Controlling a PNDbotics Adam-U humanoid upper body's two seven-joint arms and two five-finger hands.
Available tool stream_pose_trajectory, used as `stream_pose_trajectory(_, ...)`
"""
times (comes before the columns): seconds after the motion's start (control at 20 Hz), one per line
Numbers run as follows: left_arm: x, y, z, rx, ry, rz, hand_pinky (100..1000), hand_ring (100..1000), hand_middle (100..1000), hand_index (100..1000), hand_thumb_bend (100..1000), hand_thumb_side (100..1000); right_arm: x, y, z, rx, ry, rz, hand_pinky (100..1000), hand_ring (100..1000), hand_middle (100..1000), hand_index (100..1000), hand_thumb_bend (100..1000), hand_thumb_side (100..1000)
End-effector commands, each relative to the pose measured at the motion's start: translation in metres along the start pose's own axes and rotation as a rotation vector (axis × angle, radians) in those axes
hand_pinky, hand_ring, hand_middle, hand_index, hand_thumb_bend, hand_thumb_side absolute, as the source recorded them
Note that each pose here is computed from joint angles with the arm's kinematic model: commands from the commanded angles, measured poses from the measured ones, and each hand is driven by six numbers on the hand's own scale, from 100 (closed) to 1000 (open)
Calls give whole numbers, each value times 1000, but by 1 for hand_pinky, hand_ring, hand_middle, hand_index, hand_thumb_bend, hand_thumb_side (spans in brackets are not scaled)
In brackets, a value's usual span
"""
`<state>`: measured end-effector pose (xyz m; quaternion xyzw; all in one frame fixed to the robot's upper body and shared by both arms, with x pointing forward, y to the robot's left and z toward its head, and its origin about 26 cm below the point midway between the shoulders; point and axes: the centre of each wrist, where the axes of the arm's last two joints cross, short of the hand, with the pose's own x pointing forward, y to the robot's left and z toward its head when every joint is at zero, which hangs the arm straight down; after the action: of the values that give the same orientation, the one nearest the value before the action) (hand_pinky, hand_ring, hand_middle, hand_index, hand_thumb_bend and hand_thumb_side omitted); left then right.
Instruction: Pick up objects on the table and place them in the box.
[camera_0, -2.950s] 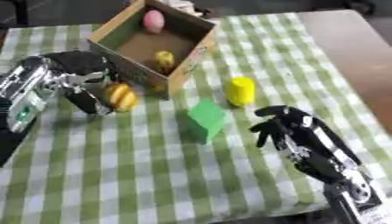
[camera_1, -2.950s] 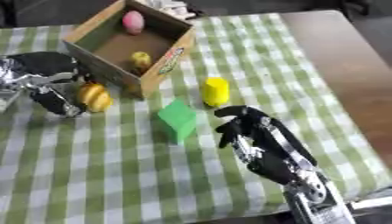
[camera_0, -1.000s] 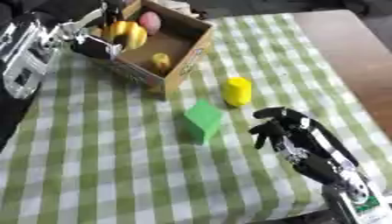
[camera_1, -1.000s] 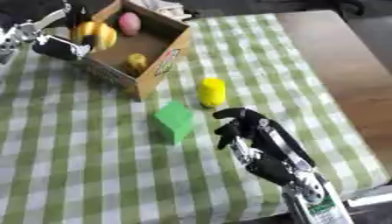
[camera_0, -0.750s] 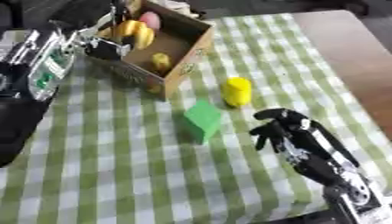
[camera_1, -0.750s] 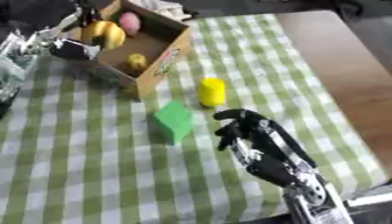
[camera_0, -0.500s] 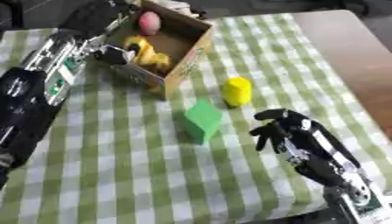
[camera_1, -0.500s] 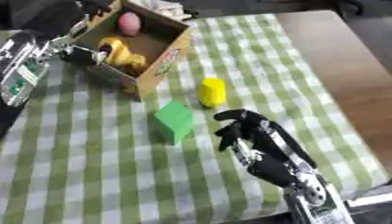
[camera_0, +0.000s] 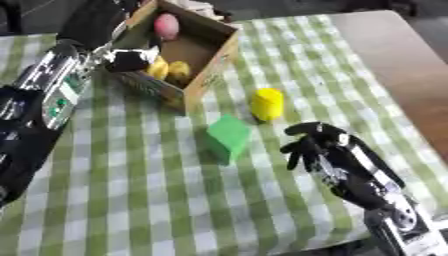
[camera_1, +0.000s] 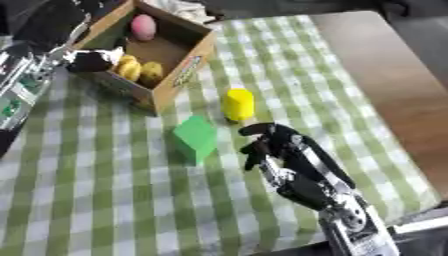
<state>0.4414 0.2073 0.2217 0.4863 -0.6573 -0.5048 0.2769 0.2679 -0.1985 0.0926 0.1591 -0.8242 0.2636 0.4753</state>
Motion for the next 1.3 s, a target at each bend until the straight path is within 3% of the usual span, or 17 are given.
stream_pose_trajectory(0.05, -7, 25, 4, 72, -6, -3, 826, 839, 929, 1000, 209, 671, 5, -4, -2, -13, -15, 21, 724, 476, 342, 765, 100, 520)
stream_pose_trajectory(0.1, -8, 29, 7, 87, -7, 9, 817, 832, 914, 989, 206, 633, 5, -4, -1, -15, -14, 23, 724, 478, 362, 765, 100, 520)
stream_pose_trajectory(0.15, -9, 33, 10, 105, -6, 31, 796, 811, 874, 960, 151, 520, 4, -4, -1, -19, -12, 26, 724, 480, 384, 765, 100, 521)
stream_pose_trajectory(0.25, -13, 41, 19, 137, 0, 105, 775, 788, 837, 936, 100, 453, 4, -5, -1, -26, -10, 30, 724, 482, 405, 765, 100, 520)
stream_pose_trajectory(0.45, -19, 57, 41, 185, -7, 291, 746, 750, 767, 903, 100, 410, 5, -7, 0, -40, -8, 45, 724, 484, 430, 766, 100, 516)
stream_pose_trajectory(0.65, -20, 70, 69, 213, -34, 486, 717, 708, 696, 868, 100, 431, 8, -12, 2, -47, -8, 74, 724, 485, 450, 766, 100, 499)
stream_pose_trajectory(0.85, -16, 76, 100, 233, -41, 668, 704, 683, 662, 849, 100, 478, 21, -27, 6, -42, -20, 164, 727, 482, 470, 770, 100, 442)
stream_pose_trajectory(1.1, -5, 64, 135, 234, 1, 931, 694, 667, 636, 831, 100, 528, 33, -57, 17, 5, -12, 356, 734, 492, 539, 790, 100, 344)
stream_pose_trajectory(1.3, -3, 43, 153, 238, 12, 1032, 694, 664, 631, 829, 100, 526, 42, -78, 27, 49, 17, 513, 742, 514, 610, 812, 100, 287)
